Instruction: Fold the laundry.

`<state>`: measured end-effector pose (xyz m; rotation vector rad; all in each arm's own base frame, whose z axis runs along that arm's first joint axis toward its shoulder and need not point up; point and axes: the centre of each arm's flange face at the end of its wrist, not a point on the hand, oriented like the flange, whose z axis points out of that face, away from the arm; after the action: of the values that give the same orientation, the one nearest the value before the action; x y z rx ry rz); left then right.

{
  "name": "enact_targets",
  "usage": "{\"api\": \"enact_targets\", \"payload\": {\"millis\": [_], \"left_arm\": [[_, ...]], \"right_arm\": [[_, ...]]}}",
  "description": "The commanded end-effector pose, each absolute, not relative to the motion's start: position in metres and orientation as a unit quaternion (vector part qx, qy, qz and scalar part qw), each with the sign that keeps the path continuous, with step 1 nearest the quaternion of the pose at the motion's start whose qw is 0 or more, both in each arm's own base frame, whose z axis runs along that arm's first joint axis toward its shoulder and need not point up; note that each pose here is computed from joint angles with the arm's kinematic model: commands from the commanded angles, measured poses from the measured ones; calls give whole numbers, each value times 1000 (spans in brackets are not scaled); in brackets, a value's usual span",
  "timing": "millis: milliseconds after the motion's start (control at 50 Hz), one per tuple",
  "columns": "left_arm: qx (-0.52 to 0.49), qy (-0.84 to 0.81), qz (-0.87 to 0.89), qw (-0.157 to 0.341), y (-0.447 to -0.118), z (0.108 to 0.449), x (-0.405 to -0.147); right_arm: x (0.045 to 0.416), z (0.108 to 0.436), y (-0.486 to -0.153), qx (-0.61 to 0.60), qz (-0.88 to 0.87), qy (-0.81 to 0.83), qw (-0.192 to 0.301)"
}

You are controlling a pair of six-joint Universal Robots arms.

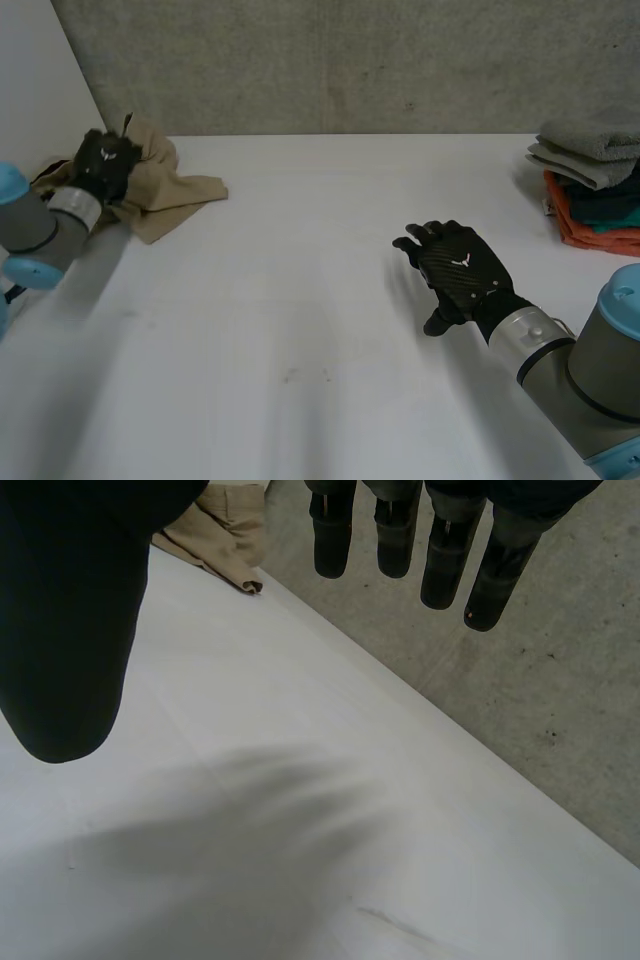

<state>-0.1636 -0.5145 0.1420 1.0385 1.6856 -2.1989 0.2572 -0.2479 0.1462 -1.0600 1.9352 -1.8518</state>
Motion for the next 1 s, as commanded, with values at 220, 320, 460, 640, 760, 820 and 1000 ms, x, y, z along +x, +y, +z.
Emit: {"api": "enact_targets", "payload": {"millis": [220, 320, 460, 640, 760, 820, 1000], "left_arm": [[346, 533, -732, -246, -294, 228, -336], [336, 543, -753, -160, -336, 214, -313], [342, 560, -754, 36, -430, 192, -217], [396, 579, -708, 86, -488, 147, -142], [415, 566, -704, 107, -508, 124, -125], [416, 559, -708, 111, -516, 119, -123], [428, 535, -718, 120, -532, 96, -121]], "right_arm": [[255, 149, -250, -360, -641, 666, 126], [249, 151, -257, -353, -643, 669, 120], [249, 152, -257, -355, -644, 667, 122], [251, 151, -257, -357, -644, 665, 123], [252, 149, -256, -358, -643, 666, 122], [252, 149, -257, -356, -643, 667, 121], [251, 147, -257, -355, -641, 670, 119]]}}
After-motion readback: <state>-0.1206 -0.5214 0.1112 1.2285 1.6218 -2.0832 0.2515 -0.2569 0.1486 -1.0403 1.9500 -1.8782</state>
